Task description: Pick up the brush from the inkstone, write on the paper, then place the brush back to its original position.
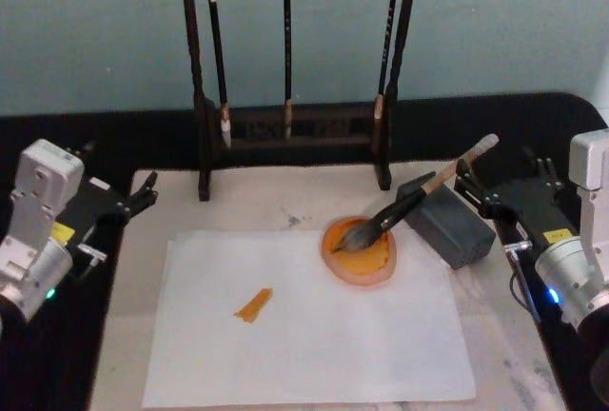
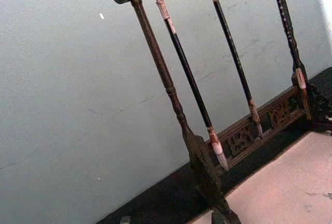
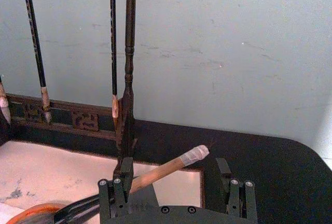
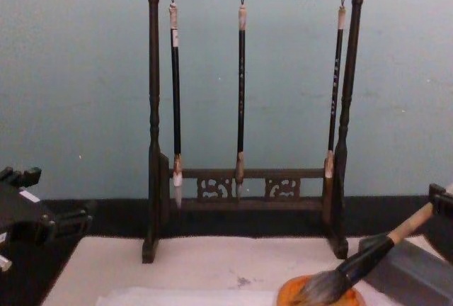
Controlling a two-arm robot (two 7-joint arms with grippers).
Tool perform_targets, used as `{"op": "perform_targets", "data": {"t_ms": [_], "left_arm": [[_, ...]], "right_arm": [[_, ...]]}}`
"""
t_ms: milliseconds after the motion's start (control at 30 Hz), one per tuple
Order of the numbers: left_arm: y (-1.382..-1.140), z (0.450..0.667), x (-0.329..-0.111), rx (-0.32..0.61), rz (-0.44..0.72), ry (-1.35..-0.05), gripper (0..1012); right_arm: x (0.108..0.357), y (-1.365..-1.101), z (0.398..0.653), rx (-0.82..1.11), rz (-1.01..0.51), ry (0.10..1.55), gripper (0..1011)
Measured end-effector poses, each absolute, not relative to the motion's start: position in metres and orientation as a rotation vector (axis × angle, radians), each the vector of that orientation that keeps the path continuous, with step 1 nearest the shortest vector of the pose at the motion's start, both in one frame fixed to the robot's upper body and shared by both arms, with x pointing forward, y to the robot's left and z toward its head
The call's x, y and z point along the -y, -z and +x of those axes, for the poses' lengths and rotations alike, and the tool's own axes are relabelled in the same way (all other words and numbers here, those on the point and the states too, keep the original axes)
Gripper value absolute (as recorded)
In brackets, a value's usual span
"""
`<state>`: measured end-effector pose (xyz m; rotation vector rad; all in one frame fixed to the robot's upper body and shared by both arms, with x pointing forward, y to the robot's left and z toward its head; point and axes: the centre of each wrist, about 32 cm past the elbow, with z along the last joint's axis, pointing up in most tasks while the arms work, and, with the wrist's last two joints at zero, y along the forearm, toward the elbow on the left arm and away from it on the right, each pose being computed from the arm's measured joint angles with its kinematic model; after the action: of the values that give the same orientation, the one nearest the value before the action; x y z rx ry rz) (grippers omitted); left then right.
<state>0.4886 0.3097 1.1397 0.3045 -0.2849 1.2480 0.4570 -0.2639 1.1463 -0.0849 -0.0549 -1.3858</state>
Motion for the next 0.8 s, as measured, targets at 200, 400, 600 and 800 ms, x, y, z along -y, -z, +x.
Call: {"op": "perform_targets", "data": {"t_ms": [200, 400, 600, 800], "left_arm": [[-1.1398, 0.4886, -0.3097, 0.285, 0.304, -1.248, 1010], [-1.1398, 0.4886, -0.3097, 0.285, 0.304, -1.248, 1010], [-1.1398, 0.4886, -0.3097, 0.285, 0.304, -1.248, 1010], [-1.1398, 0.4886, -0.3097, 0.285, 0.304, -1.248, 1010]], "right_arm": [[0.2639, -1.1463, 0.4570, 0.055, -0.085, 1.386, 1000], [0.2639, -1.1463, 0.4570, 0.055, -0.085, 1.386, 1000], [0.2639, -1.1463, 0.4570, 0.055, -0.085, 1.386, 1000], [0.2640, -1.1463, 0.4570, 0.055, -0.085, 1.386, 1000]]}}
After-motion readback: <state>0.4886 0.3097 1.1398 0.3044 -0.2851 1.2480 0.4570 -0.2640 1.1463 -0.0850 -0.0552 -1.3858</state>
